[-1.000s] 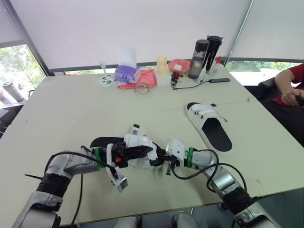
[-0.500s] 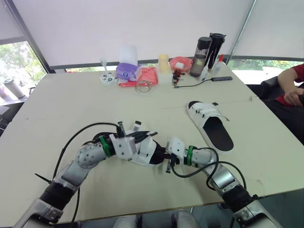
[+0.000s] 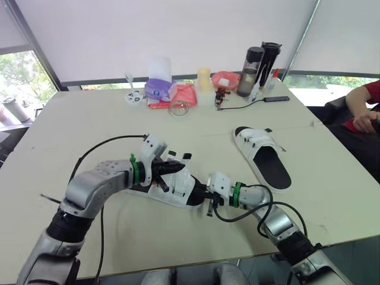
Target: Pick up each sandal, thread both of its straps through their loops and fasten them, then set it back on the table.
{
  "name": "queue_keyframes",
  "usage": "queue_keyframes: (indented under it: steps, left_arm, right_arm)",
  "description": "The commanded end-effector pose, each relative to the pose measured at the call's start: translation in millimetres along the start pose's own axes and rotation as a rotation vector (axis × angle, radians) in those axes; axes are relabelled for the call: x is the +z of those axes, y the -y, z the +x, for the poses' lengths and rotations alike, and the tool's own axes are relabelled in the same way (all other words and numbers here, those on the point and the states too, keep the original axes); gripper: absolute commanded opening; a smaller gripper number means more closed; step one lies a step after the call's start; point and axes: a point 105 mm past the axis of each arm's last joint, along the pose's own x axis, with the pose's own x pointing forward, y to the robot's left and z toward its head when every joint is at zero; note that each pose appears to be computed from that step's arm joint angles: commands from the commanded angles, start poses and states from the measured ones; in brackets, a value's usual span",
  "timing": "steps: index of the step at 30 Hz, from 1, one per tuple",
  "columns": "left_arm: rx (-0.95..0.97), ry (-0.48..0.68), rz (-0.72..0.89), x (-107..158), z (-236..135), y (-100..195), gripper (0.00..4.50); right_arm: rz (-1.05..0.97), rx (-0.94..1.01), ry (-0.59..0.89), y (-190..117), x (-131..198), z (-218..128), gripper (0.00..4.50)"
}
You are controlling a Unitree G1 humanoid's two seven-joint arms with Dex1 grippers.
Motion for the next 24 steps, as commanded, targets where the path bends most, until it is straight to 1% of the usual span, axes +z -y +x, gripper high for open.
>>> queue_keyframes:
  steps: [1,5,9,14,16,18,19,20,22,24]
  left_arm:
    - [-0.068,0.027,0.076,17.9,1.5,5.5,0.01]
    - [-0.086,-0.001,0.097,15.5,7.2,0.6,0.01]
    - [0.009,-0.033,0.048,6.6,9.9,-19.5,0.01]
    - [0.054,-0.032,-0.017,5.0,9.7,-28.6,0.01]
    - [0.090,-0.052,-0.036,-0.1,8.4,-34.4,0.01]
    - [0.127,-0.078,-0.058,-7.2,8.7,-39.0,0.56]
    - [0.134,-0.083,-0.065,-8.7,8.9,-39.7,0.94]
    - [0.150,-0.074,-0.094,-7.5,9.2,-42.0,1.39]
    - [0.193,-0.062,-0.126,-4.6,8.7,-49.0,2.44]
    - [0.208,-0.059,-0.098,-1.7,7.3,-52.0,3.51]
  right_arm:
    - [0.184,0.021,-0.348,-28.4,-93.9,-18.0,0.00]
    - [0.186,0.016,-0.347,-28.6,-93.7,-16.9,0.00]
    - [0.193,0.006,-0.347,-29.9,-94.8,-19.2,0.00]
    - [0.193,0.004,-0.348,-30.6,-95.2,-19.7,0.00]
    - [0.192,0.004,-0.349,-30.7,-95.3,-20.0,0.00]
    - [0.189,0.006,-0.349,-30.9,-95.3,-19.9,0.00]
    - [0.189,0.006,-0.349,-31.1,-95.3,-19.9,0.00]
    - [0.187,0.008,-0.349,-31.1,-95.2,-19.7,0.00]
    - [0.184,0.011,-0.349,-30.9,-94.9,-19.4,0.00]
    - [0.183,0.013,-0.349,-30.9,-94.8,-19.1,0.00]
